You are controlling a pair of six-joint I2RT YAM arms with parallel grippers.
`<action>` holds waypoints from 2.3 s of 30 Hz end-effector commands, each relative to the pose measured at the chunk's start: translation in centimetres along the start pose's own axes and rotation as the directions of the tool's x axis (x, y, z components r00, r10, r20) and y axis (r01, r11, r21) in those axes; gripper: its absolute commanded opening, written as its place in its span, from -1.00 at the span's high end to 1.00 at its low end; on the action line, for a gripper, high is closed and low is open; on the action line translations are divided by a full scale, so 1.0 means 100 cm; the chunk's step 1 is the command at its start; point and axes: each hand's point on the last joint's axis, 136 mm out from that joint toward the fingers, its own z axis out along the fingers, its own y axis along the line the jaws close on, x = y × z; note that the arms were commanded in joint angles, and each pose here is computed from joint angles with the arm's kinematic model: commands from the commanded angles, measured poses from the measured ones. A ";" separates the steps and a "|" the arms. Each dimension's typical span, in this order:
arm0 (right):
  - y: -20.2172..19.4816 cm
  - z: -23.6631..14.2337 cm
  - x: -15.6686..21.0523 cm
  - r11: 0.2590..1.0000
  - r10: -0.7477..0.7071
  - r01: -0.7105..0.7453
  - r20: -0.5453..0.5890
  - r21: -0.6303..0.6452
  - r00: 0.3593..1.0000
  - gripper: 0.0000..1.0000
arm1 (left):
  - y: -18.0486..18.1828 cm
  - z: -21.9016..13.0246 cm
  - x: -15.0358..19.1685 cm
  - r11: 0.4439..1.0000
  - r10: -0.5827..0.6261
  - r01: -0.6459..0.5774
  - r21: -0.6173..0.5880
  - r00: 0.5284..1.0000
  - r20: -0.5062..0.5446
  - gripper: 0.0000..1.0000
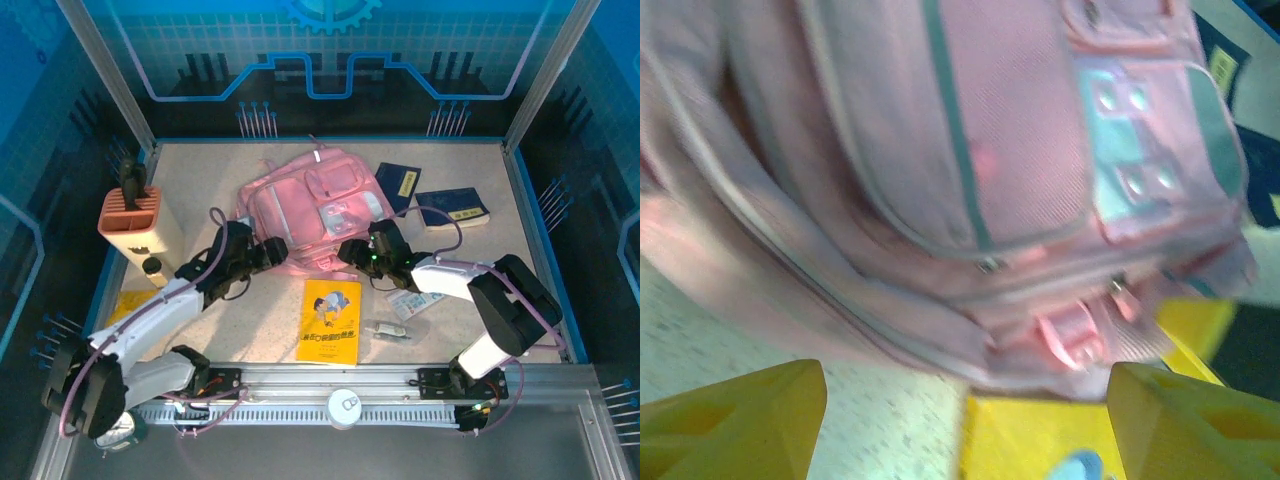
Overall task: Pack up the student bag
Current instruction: Rotate the student bag at the top-center of the table, then unzip the student bag at the top-center of the table.
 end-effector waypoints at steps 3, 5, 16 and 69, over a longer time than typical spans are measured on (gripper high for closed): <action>-0.006 0.016 -0.008 0.996 0.094 -0.095 0.050 0.003 0.994 -0.07 | -0.016 -0.001 0.040 0.997 0.073 -0.072 0.016 0.995 -0.074 -0.48; 0.003 0.016 -0.012 0.995 0.098 -0.096 0.063 -0.038 0.993 0.18 | -0.022 0.002 0.046 0.995 0.102 -0.100 0.028 0.991 -0.081 -0.45; 0.061 -0.030 -0.040 0.981 0.124 -0.100 0.136 -0.169 0.983 0.75 | -0.074 0.022 0.068 0.907 0.397 -0.383 0.175 0.917 -0.045 -0.31; 0.092 -0.055 -0.057 0.971 0.155 -0.122 0.155 -0.205 0.976 0.94 | -0.124 0.097 -0.002 0.934 0.351 -0.354 -0.042 0.895 0.275 1.00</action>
